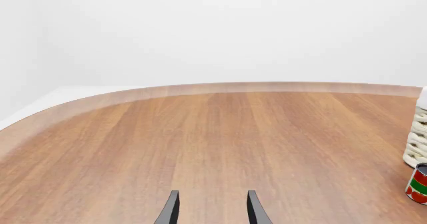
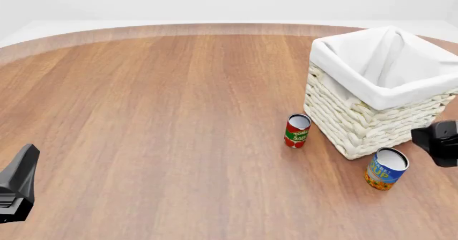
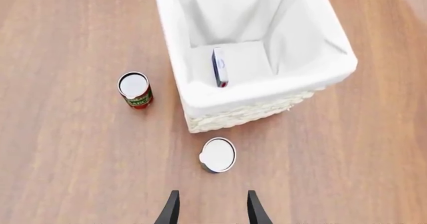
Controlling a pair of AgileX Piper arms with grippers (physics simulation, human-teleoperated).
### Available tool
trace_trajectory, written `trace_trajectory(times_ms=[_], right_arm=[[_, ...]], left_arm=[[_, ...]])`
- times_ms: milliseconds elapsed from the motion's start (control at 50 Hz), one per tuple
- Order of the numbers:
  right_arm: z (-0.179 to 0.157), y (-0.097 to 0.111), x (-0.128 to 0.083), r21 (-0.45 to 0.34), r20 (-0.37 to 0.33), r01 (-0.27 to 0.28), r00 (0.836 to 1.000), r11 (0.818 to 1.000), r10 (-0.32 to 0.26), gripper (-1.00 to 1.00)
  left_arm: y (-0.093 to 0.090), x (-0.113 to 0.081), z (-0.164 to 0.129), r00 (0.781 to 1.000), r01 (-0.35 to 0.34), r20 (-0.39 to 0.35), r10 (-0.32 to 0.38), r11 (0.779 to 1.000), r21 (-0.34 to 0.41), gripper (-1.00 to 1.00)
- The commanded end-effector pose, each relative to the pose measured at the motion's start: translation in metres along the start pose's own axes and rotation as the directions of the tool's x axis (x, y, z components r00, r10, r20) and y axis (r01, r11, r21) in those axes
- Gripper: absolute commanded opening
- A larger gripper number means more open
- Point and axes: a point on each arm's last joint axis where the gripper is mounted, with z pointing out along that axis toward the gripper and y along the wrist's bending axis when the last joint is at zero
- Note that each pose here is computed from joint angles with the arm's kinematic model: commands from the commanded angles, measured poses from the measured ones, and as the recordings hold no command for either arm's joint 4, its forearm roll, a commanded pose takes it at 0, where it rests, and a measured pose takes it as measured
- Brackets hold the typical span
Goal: Pick up the alphabet soup and the cream cheese box, and put them in the basket.
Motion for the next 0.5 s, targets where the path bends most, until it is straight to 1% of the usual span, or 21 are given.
trace_trajectory(times_ms=[20,40,80,140,240,280,380,440,500], right_arm=[[0.003,0.001,0.008,0.002,0.003,-0.010,1.000,1.000,0.010,1.00],[0.008,0.002,0.012,0.002,0.001,-0.011,1.000,1.000,0.011,1.00],[0.005,0.001,0.009,0.005,-0.003,-0.011,1.000,1.000,0.011,1.00],[0.015,0.002,0.018,0.006,-0.002,-0.017,1.000,1.000,0.017,1.00],[0.021,0.000,0.020,0.018,-0.006,-0.015,1.000,1.000,0.015,1.00],[0.029,-0.002,0.021,0.031,-0.012,-0.017,1.000,0.999,0.018,1.00],[0.036,0.000,0.030,0.026,-0.028,-0.018,0.999,1.000,0.018,1.00],[0.045,-0.004,0.031,0.042,-0.038,-0.020,0.999,0.999,0.021,1.00],[0.045,-0.003,0.034,0.039,-0.041,-0.023,0.999,0.999,0.025,1.00]], left_arm=[[0.000,0.000,0.000,1.000,0.000,0.000,0.000,1.000,0.000,1.00],[0.000,0.000,0.000,1.000,0.000,0.000,0.000,1.000,0.000,1.00],[0.000,0.000,0.000,1.000,0.000,0.000,0.000,1.000,0.000,1.00],[0.000,0.000,0.000,1.000,0.000,0.000,0.000,1.000,0.000,1.00],[0.000,0.000,0.000,1.000,0.000,0.000,0.000,1.000,0.000,1.00],[0.000,0.000,0.000,1.000,0.000,0.000,0.000,1.000,0.000,1.00],[0.000,0.000,0.000,1.000,0.000,0.000,0.000,1.000,0.000,1.00],[0.000,0.000,0.000,1.000,0.000,0.000,0.000,1.000,0.000,1.00],[0.000,0.000,0.000,1.000,0.000,0.000,0.000,1.000,0.000,1.00]])
